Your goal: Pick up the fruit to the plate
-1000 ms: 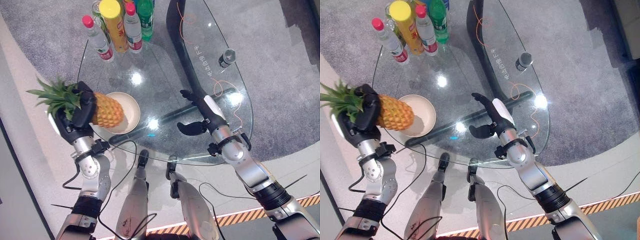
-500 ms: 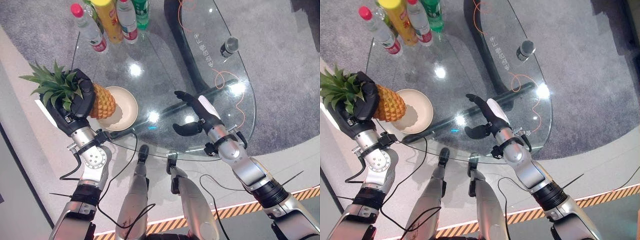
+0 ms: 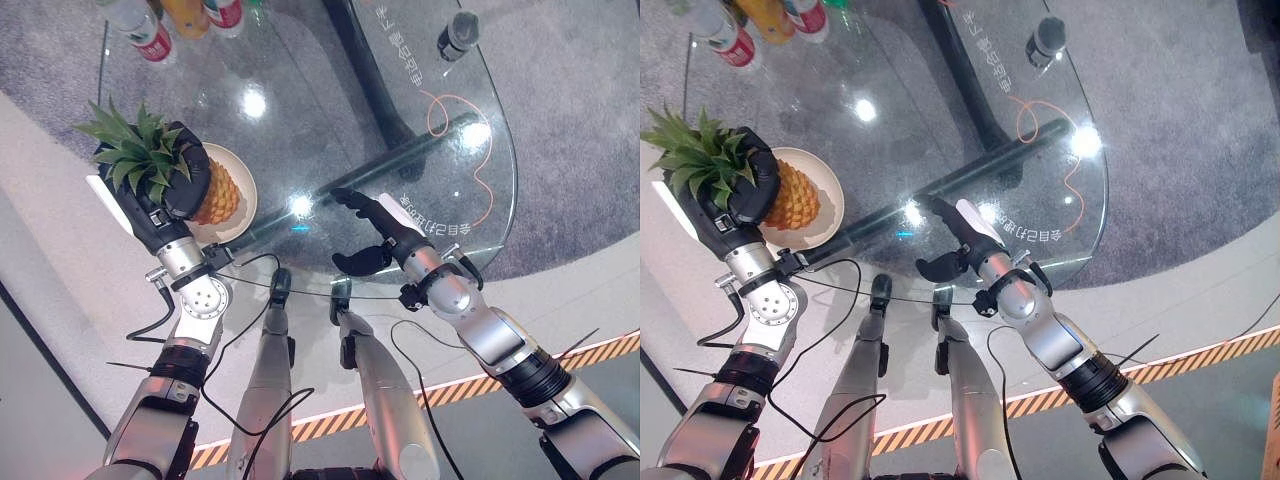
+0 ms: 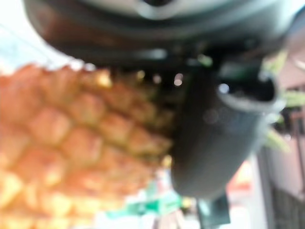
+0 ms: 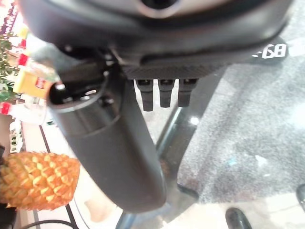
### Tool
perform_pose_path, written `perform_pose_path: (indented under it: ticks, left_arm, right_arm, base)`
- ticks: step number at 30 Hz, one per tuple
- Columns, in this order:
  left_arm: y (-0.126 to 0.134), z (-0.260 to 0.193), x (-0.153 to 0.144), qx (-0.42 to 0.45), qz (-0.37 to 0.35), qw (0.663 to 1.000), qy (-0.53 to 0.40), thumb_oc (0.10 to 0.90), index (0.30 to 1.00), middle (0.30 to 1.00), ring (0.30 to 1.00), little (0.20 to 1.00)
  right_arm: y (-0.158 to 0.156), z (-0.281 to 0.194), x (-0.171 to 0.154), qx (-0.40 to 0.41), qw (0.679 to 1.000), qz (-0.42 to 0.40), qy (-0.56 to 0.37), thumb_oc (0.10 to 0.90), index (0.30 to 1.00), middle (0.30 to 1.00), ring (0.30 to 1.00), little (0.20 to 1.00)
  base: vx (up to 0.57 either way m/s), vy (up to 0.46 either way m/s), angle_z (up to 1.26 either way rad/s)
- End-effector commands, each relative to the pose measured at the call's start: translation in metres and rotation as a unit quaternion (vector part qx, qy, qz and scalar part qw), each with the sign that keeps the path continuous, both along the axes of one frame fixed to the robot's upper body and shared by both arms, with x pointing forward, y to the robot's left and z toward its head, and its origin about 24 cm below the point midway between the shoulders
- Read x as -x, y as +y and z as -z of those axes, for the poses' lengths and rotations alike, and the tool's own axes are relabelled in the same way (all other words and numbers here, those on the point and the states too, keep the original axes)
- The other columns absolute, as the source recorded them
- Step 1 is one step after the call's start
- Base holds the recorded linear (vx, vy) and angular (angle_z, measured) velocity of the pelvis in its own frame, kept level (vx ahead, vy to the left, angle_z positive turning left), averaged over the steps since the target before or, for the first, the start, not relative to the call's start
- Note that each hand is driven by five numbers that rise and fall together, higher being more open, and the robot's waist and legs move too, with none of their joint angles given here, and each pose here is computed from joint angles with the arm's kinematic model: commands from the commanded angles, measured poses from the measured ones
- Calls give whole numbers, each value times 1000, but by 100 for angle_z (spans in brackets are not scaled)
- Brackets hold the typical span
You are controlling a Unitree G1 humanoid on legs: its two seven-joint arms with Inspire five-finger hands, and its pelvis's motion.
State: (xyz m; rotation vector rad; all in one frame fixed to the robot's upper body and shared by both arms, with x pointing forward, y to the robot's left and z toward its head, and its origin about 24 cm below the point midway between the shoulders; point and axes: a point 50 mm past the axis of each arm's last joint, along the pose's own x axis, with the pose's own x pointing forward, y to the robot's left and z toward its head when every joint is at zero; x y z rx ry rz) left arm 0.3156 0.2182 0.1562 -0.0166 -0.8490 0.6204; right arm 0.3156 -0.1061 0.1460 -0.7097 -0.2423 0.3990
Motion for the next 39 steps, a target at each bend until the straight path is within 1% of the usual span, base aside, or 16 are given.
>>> perform_pose_path:
  ticks: [1, 8, 22, 39]
  left_arm:
    - [-2, -60, 7, -43, -2, 986, -163, 100, 300, 300, 300, 200]
    - [3, -69, 2, -58, -48, 983, -168, 100, 300, 300, 300, 200]
    - [12, -82, -3, -76, -116, 974, -177, 100, 300, 300, 300, 200]
    - [24, -80, -8, -50, -120, 980, -148, 100, 300, 300, 300, 200]
  right_arm:
    - [16, -29, 12, -31, 996, -59, -64, 800, 900, 900, 900, 900]
    - [17, -31, 9, -22, 996, -60, -67, 800, 900, 900, 900, 900]
    - [24, -40, 5, -22, 995, -62, -80, 800, 900, 900, 900, 900]
    - [32, -43, 4, -33, 994, -65, -82, 800, 900, 900, 900, 900]
  base:
    - [-25, 51, 0]
    - [-26, 49, -1]
    - [-15, 5, 3]
    - [-6, -18, 4]
